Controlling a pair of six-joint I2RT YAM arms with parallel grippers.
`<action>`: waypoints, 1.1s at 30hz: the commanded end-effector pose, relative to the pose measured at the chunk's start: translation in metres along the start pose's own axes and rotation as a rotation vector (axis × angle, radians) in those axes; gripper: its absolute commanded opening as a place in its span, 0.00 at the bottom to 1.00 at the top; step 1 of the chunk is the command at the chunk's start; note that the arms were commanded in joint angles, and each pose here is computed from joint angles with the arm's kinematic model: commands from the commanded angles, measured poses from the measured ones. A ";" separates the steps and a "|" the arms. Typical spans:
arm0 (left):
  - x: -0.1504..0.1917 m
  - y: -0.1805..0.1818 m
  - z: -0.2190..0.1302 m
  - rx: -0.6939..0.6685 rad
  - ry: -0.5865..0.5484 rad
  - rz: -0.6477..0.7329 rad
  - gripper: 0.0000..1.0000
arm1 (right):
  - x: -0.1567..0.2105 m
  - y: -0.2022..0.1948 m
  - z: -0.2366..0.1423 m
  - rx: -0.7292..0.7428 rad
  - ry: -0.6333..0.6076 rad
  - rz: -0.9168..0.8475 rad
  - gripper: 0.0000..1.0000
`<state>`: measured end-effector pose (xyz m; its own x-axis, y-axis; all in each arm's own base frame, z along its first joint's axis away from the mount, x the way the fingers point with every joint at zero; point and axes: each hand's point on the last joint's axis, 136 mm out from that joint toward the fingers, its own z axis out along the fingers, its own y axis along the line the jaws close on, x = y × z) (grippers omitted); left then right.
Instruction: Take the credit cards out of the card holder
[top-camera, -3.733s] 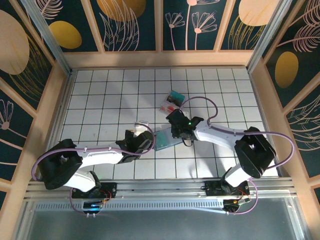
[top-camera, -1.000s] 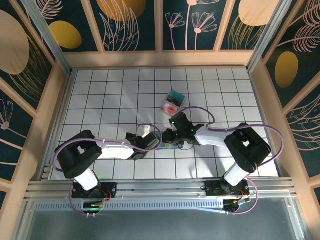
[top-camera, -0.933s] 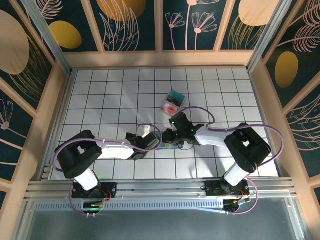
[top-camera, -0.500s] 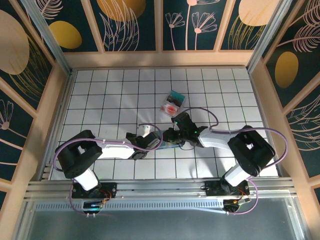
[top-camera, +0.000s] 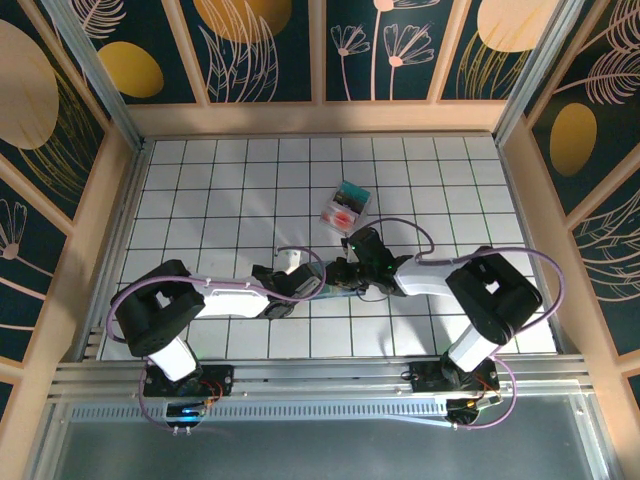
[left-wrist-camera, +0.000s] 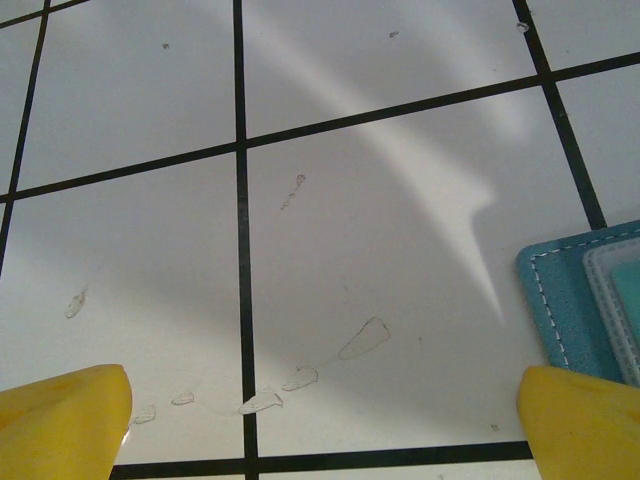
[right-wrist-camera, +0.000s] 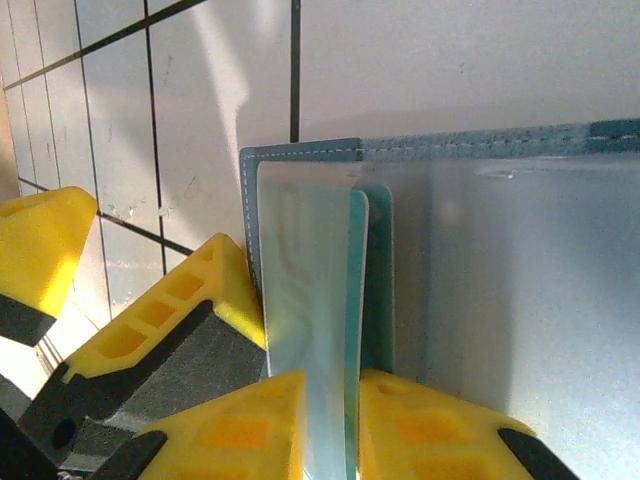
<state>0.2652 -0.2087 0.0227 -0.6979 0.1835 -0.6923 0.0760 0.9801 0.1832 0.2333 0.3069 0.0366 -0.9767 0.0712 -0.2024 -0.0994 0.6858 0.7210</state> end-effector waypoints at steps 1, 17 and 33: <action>0.019 0.008 0.006 -0.040 0.071 0.053 0.99 | -0.002 0.020 0.002 -0.101 0.005 -0.026 0.21; 0.027 0.013 0.012 -0.090 0.099 0.055 0.99 | -0.002 0.030 -0.015 -0.183 -0.012 -0.025 0.21; 0.024 0.014 0.012 -0.104 0.088 0.065 0.99 | -0.004 0.022 -0.025 -0.184 -0.028 0.006 0.21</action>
<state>0.2718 -0.2068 0.0230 -0.6967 0.1572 -0.6999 0.0179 0.9792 0.2021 0.2289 0.3019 0.0553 -0.9760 0.0937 -0.1964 -0.1067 0.5807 0.8071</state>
